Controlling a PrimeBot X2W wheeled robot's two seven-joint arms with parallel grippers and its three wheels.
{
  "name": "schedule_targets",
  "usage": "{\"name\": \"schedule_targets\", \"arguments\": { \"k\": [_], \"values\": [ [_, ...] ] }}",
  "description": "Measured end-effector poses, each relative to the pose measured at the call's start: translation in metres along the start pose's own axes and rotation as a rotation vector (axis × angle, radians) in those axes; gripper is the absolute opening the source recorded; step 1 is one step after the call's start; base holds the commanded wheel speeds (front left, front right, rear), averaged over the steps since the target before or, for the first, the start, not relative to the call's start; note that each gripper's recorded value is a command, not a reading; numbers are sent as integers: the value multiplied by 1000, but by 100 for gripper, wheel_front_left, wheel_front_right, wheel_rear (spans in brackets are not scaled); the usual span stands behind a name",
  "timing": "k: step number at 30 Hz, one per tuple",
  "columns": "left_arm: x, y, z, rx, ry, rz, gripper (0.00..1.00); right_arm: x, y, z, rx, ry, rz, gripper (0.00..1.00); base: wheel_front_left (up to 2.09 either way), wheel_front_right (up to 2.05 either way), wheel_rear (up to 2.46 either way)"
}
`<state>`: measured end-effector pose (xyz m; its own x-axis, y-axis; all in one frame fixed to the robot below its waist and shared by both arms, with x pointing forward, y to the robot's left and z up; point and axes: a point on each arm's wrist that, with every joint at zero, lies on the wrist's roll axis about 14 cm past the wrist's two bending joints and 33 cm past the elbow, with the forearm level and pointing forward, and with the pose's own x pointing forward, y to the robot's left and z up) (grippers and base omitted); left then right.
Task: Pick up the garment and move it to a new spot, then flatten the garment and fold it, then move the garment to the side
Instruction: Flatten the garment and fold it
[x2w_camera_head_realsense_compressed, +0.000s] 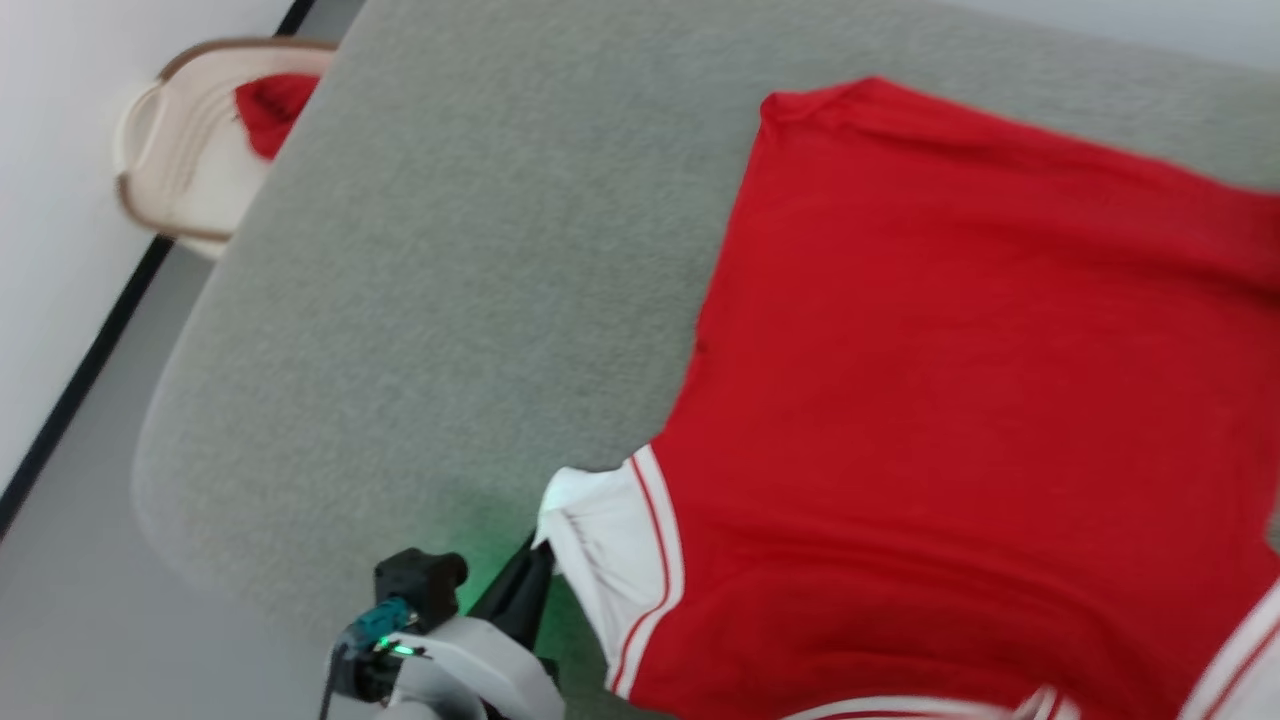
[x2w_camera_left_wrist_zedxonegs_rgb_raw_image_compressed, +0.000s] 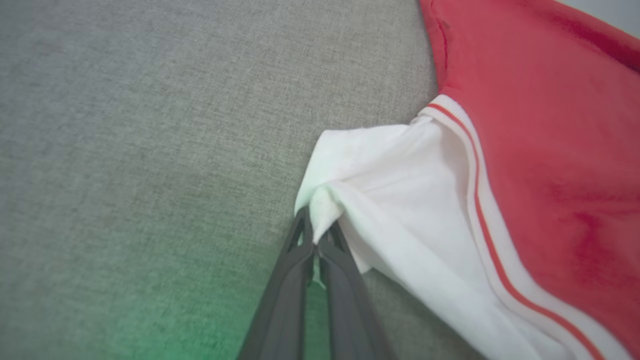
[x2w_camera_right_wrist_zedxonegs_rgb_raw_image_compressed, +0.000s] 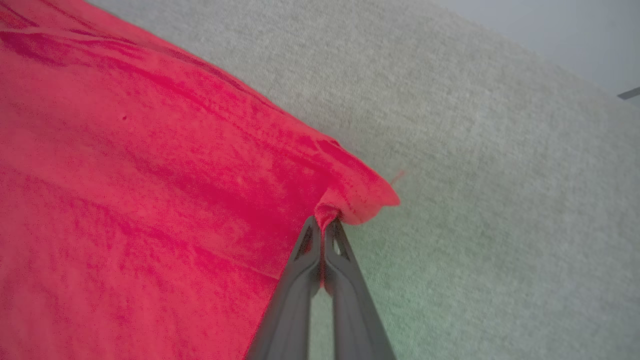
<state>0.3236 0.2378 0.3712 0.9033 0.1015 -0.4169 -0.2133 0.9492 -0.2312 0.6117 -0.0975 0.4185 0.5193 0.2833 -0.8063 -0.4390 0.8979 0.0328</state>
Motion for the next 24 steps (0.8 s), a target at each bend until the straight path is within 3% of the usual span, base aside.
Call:
{"name": "schedule_targets", "arguments": {
  "k": [9, 24],
  "values": [
    [1, -9, 9, 43, -4, -54, 0, -56, -25, -71, 35, 26, -1, 0, 0, 0, 0],
    [1, -39, 16, 70, 0, -162, 0, -124, -32, -225, 290, 80, -44, 0, 0, 0, 0]
  ]
}}
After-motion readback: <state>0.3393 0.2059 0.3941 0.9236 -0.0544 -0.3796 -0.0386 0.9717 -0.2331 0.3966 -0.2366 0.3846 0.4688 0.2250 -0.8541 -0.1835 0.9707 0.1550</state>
